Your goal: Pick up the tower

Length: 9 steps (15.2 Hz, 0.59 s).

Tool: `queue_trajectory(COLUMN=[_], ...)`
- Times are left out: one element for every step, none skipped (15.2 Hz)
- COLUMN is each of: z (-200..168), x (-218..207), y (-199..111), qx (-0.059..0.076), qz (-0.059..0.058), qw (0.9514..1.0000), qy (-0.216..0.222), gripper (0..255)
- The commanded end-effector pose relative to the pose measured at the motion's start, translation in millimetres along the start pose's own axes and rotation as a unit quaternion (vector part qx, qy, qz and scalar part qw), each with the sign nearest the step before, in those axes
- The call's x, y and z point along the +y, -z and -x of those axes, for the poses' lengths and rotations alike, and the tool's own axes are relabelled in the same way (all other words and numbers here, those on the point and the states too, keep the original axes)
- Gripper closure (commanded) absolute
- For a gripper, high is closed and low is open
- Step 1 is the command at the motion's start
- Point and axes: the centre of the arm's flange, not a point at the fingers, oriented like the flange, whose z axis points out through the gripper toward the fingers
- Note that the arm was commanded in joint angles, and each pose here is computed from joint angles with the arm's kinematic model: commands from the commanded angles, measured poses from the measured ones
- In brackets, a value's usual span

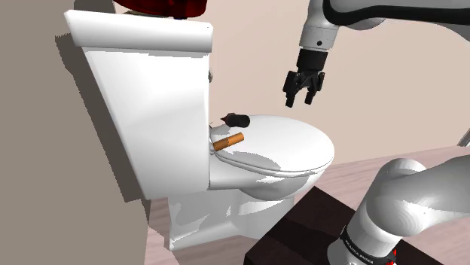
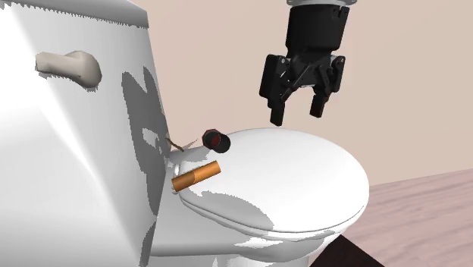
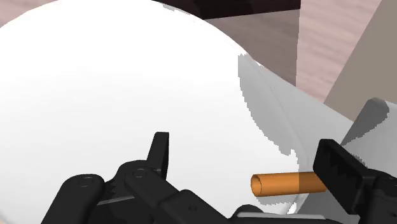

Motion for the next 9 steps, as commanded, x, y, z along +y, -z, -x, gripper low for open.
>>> queue_trajectory(z=[0.0, -13.3, -26.6, -39.8, -53.0, -66.2, -79.4, -92.5, -105.5], x=[0.0, -1.1, -2.2, -3.4, -4.7, -6.1, -7.5, -8.9, -10.5], y=[0.0, -4.4, -9.0, -13.6, -18.2, -23.0, -27.8, -32.8, -37.8], qx=[0.000, -0.003, -0.006, -0.009, -0.012, -0.015, -0.018, -0.021, -0.024], qz=[0.000, 0.000, 0.001, 0.001, 0.001, 0.002, 0.002, 0.003, 0.003], qw=[1.0000, 1.0000, 1.0000, 0.9999, 0.9999, 0.9998, 0.9997, 0.9996, 0.9995], qy=[0.000, 0.003, 0.005, 0.008, 0.010, 0.013, 0.016, 0.018, 0.021], gripper=[0, 0, 0, 0, 0, 0, 0, 0, 0])
